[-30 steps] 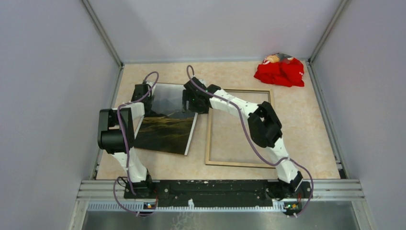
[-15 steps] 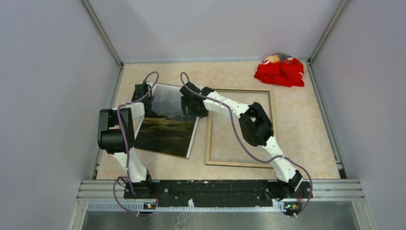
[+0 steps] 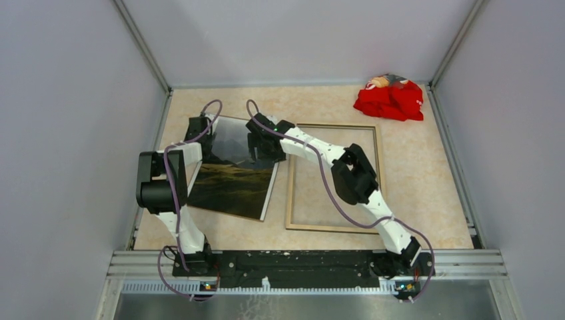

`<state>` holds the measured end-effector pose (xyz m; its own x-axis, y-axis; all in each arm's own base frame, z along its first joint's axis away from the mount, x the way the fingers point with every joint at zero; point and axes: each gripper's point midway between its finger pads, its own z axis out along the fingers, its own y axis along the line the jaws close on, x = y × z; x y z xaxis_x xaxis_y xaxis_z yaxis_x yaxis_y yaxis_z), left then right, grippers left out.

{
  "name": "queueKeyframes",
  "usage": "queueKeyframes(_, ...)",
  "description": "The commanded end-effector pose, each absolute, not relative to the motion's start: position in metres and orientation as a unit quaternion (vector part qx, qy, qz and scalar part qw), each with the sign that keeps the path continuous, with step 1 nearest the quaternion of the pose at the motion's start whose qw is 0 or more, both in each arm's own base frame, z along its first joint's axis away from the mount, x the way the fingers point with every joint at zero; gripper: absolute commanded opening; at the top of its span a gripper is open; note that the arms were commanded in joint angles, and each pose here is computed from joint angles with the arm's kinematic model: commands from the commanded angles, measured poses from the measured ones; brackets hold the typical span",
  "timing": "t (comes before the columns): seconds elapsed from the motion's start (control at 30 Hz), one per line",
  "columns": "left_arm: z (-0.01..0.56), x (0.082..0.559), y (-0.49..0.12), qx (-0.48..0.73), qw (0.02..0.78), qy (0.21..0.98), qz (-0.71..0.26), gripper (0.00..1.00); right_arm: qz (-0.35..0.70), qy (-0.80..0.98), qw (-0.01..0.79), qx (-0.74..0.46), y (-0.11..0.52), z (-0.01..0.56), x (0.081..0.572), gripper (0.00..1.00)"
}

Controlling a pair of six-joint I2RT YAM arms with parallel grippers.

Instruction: Put the photo into the frame

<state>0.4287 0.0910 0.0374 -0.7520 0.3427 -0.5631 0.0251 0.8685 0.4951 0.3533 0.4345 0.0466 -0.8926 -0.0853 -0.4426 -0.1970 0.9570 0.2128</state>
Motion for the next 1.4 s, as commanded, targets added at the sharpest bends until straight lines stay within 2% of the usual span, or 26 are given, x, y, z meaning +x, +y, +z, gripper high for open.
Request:
queueKeyframes(0.0, -0.011, 0.395, 0.062, 0.139, 0.265, 0.938, 0.176, 0.61, 0.159, 0.949, 0.256, -0.093, 0.464, 0.076, 0.352, 0.78)
queueKeyframes(0.37, -0.007, 0.398, 0.064, 0.135, 0.266, 0.939, 0.171, 0.61, 0.143, 0.955, 0.252, -0.061, 0.442, 0.075, 0.357, 0.81)
queueKeyframes(0.8, 0.049, 0.431, 0.076, 0.101, 0.312, 0.933, 0.150, 0.62, 0.163, 0.961, 0.221, 0.013, 0.397, 0.050, 0.360, 0.82)
queueKeyframes(1.37, 0.033, 0.442, 0.040, 0.134, 0.313, 0.924, 0.174, 0.62, 0.117, 0.967, 0.224, 0.048, 0.357, 0.030, 0.393, 0.83)
